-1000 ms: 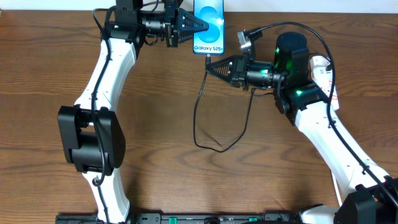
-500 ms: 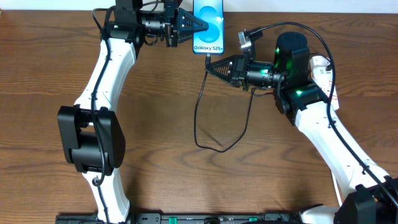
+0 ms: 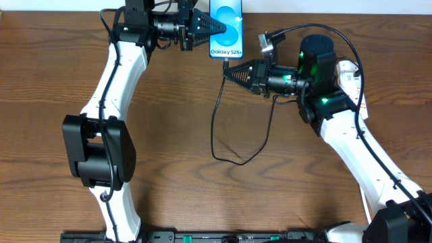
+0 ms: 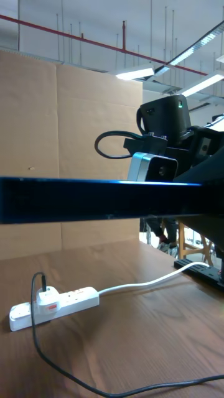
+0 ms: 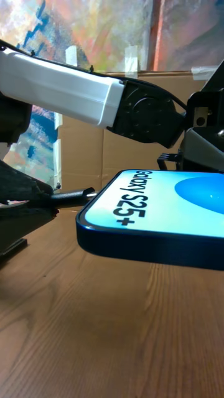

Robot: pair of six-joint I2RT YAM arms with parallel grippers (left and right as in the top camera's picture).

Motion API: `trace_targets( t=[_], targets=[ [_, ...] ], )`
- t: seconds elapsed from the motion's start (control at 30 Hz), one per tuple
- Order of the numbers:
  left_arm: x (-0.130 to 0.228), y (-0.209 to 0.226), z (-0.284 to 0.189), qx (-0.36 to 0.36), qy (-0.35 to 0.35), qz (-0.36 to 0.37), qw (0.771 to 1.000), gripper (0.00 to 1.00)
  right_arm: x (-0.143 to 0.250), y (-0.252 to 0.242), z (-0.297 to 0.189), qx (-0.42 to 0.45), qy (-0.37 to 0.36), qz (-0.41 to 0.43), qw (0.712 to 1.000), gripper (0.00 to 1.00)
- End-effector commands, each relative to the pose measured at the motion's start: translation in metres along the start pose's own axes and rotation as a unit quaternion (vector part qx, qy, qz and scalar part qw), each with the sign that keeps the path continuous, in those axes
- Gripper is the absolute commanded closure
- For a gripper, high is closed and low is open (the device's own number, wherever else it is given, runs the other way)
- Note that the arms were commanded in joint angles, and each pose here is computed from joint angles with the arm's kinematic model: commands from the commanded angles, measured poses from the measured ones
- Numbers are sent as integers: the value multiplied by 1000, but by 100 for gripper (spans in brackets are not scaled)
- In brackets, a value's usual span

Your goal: Plug charger to phone and switch on socket

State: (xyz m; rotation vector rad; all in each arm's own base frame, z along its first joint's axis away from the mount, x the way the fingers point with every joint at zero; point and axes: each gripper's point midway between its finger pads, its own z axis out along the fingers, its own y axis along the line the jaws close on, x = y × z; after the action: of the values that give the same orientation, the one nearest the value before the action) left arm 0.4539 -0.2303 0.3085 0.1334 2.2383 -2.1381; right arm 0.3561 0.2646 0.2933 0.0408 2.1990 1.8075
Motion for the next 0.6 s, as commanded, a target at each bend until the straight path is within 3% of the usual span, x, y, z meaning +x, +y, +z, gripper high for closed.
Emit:
trace_targets(
  t=[0.0,0.57],
  targets=[
    [12,-23,0,16,24,35,999,93,-19,-6,-8,12,-37,2,999,99],
    [12,-23,0,16,24,39,999,93,-27,-2,-12,5,-52,-21,998,99]
  ],
)
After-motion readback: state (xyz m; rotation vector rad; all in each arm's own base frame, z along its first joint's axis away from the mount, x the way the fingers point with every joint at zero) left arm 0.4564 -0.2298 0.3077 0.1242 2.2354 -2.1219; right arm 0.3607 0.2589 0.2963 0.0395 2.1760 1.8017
